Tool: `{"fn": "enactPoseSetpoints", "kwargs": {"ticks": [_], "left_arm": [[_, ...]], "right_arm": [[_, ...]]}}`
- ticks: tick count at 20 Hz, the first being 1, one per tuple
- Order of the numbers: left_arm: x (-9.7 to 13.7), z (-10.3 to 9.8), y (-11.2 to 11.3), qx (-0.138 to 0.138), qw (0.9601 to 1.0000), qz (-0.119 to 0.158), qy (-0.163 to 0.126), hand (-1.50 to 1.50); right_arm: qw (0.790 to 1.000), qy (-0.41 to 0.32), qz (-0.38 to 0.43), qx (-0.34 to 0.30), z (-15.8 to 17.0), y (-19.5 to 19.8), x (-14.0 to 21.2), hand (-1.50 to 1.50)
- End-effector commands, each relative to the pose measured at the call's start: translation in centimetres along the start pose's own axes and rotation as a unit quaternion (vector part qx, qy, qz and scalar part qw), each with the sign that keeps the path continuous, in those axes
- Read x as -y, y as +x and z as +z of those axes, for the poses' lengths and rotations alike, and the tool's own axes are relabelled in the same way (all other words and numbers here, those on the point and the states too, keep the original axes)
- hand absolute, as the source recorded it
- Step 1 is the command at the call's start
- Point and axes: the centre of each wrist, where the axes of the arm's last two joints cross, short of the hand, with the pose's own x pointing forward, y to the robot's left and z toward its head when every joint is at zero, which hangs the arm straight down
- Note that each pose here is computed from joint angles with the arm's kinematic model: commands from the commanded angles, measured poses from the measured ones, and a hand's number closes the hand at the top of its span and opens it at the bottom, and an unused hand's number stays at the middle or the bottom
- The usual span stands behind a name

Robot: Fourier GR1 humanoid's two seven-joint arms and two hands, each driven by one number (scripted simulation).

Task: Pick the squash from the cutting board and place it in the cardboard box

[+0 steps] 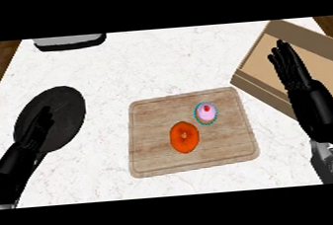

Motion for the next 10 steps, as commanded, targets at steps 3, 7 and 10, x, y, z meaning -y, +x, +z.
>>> {"fn": "enactPoseSetpoints", "kwargs": {"ticks": [3, 7, 10], "left_arm": [[-0.4, -2.5, 2.9, 0.079, 0.9958, -0.046, 0.005, 0.00], [-0.1, -2.2, 3.7, 0.105, 0.9929, -0.052, -0.021, 0.00], [0.0, -4.1, 4.6, 0.120, 0.9913, -0.047, -0.027, 0.00]], "right_arm": [[0.992, -0.118, 0.038, 0.023, -0.5, 5.0, -1.3, -1.50], [0.955, -0.128, 0.253, -0.086, 1.5, 3.5, 4.2, -1.50], [0.953, -0.182, 0.233, -0.073, 3.1, 6.2, 1.2, -1.50]]}}
